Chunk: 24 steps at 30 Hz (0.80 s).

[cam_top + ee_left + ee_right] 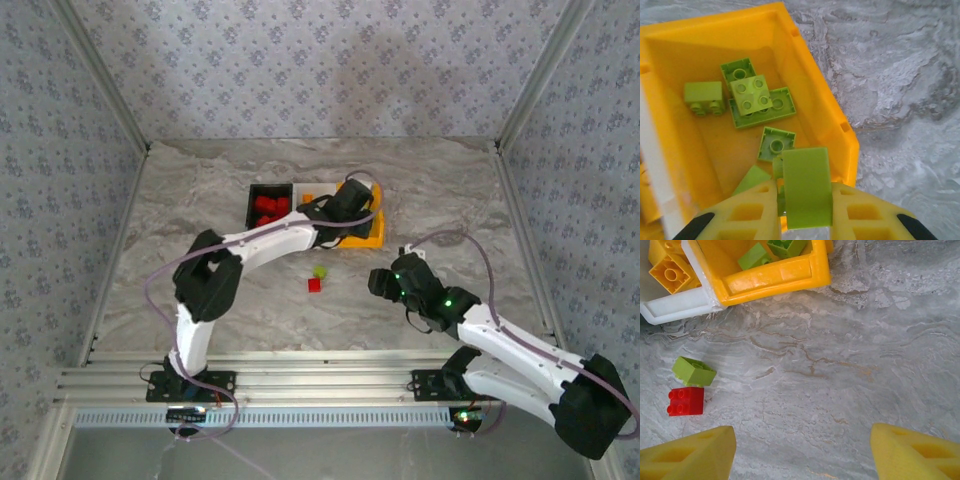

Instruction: Sort the legos into containers by color

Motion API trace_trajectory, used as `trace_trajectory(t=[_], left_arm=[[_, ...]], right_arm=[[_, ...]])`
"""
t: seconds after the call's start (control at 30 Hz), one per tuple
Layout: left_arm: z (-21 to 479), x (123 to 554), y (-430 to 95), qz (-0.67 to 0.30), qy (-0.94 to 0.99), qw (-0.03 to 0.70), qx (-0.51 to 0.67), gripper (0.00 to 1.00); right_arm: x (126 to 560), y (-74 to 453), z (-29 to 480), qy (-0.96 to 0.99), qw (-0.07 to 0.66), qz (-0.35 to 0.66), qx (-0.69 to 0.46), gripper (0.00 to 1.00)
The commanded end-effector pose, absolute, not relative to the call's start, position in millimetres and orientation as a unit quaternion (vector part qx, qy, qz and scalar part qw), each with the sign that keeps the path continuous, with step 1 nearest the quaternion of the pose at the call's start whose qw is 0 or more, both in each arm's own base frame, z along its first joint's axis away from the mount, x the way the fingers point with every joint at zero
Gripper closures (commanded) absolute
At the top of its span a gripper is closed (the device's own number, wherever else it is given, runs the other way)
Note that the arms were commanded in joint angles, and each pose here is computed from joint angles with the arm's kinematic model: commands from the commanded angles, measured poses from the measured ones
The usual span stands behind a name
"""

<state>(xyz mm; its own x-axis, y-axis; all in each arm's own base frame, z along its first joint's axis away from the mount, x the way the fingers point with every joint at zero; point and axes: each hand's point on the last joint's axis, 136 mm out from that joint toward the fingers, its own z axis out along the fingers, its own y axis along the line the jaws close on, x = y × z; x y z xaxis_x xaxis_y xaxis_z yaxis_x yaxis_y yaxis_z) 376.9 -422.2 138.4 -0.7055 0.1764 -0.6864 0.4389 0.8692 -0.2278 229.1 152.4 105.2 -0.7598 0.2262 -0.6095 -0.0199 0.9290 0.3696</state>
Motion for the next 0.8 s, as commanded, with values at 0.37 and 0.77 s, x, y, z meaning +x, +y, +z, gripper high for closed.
trace_trajectory(t=[0.37,0.77], left_arm=[[224,369,-417,-0.262,0.869,0.388,0.158,0.17],[223,259,-293,-0.263,0.862,0.417,0.115,0.01]], right_arm=[[230,186,107,0.917,0.326,0.229,0.02,0.22],[264,275,97,0.926,0.307,0.207,-0.069,0.21]])
